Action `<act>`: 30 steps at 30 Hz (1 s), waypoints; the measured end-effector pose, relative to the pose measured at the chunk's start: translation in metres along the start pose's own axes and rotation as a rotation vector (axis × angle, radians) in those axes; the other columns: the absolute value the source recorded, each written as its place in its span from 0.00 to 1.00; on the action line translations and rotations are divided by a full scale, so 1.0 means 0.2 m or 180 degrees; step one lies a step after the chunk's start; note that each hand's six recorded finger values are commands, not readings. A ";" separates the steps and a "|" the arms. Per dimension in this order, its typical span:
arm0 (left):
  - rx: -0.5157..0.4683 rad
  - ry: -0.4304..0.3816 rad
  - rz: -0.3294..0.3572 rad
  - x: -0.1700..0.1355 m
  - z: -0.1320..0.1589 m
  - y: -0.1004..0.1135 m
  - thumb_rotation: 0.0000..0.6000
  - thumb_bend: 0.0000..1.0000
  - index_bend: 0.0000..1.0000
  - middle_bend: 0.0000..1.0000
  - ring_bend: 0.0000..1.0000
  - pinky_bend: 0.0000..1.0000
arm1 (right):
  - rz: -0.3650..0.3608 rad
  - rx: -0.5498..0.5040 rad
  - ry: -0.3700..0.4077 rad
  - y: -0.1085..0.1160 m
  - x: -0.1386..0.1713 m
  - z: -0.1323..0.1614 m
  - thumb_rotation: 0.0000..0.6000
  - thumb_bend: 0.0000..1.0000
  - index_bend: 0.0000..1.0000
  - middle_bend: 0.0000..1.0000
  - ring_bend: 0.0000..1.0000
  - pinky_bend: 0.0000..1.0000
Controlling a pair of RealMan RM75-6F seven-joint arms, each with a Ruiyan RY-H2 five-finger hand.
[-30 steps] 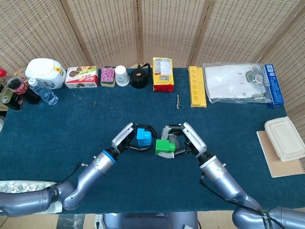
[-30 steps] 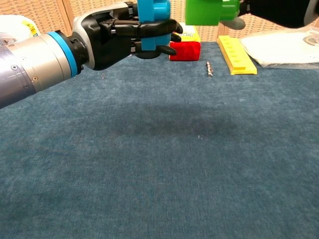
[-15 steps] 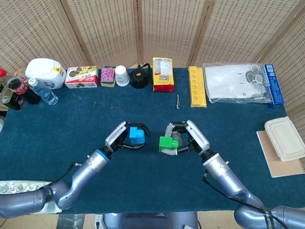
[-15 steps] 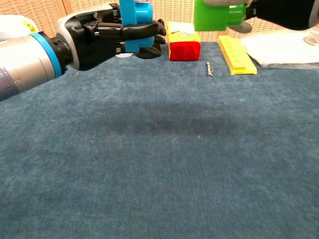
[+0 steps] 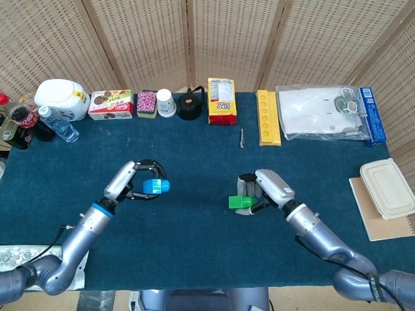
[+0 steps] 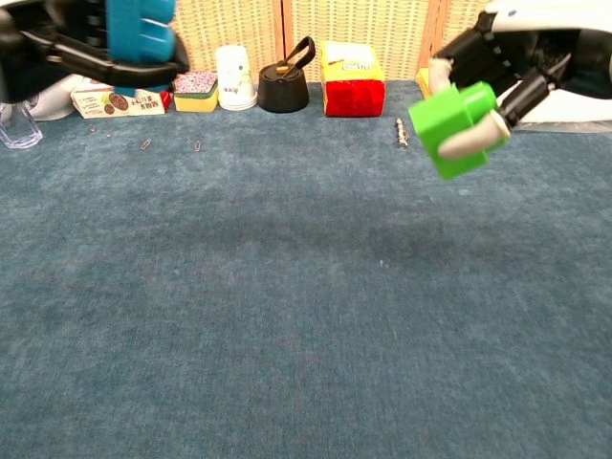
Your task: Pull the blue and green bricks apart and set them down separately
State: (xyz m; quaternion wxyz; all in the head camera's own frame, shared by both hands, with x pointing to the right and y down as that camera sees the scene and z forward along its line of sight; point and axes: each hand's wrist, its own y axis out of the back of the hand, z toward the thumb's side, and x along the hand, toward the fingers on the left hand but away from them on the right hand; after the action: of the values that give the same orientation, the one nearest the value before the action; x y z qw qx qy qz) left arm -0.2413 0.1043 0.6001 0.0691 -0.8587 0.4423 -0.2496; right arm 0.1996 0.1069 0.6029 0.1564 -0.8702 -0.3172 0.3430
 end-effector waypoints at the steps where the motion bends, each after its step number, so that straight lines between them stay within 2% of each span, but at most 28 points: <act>1: 0.0106 0.0026 0.0045 -0.02 0.00 0.03 1.00 0.38 0.76 0.52 0.38 0.38 | 0.0017 0.0157 -0.0014 0.00 0.00 -0.01 1.00 0.10 0.71 0.63 0.61 0.62; 6: 0.0632 0.0221 0.0227 -0.17 -0.03 0.17 1.00 0.38 0.76 0.52 0.38 0.37 | 0.0100 0.1048 -0.0091 -0.03 0.00 -0.10 1.00 0.10 0.66 0.59 0.54 0.55; 10: 0.0999 0.0374 0.0323 -0.28 -0.06 0.23 1.00 0.38 0.76 0.52 0.38 0.36 | 0.0193 0.1733 -0.0187 -0.07 0.00 -0.18 1.00 0.10 0.60 0.54 0.47 0.46; 14: 0.1306 0.0539 0.0396 -0.40 -0.09 0.29 1.00 0.38 0.76 0.52 0.38 0.34 | 0.0305 0.2182 -0.0336 -0.11 -0.01 -0.25 1.00 0.09 0.54 0.50 0.44 0.42; 17: 0.1452 0.0617 0.0412 -0.47 -0.12 0.31 1.00 0.38 0.76 0.52 0.38 0.33 | 0.0414 0.2295 -0.0473 -0.14 0.00 -0.31 1.00 0.09 0.51 0.46 0.40 0.39; 23: 0.1668 0.0707 0.0455 -0.54 -0.16 0.34 1.00 0.38 0.76 0.52 0.38 0.33 | 0.0551 0.2343 -0.0654 -0.18 -0.01 -0.38 1.00 0.09 0.36 0.36 0.32 0.32; 25: 0.1727 0.0722 0.0469 -0.54 -0.18 0.34 1.00 0.38 0.76 0.52 0.38 0.33 | 0.0574 0.2376 -0.0666 -0.18 0.00 -0.38 1.00 0.09 0.32 0.33 0.30 0.30; 30: 0.1836 0.0736 0.0489 -0.54 -0.21 0.34 1.00 0.38 0.76 0.52 0.38 0.33 | 0.0570 0.2388 -0.0662 -0.16 0.03 -0.33 1.00 0.09 0.29 0.31 0.28 0.29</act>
State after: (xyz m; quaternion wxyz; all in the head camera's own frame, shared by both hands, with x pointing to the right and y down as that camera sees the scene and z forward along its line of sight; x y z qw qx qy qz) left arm -0.3636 0.1541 0.5725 0.2776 -0.7337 0.4218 -0.4547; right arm 0.2343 0.1310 0.6635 0.3999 -0.7375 -0.1070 0.5336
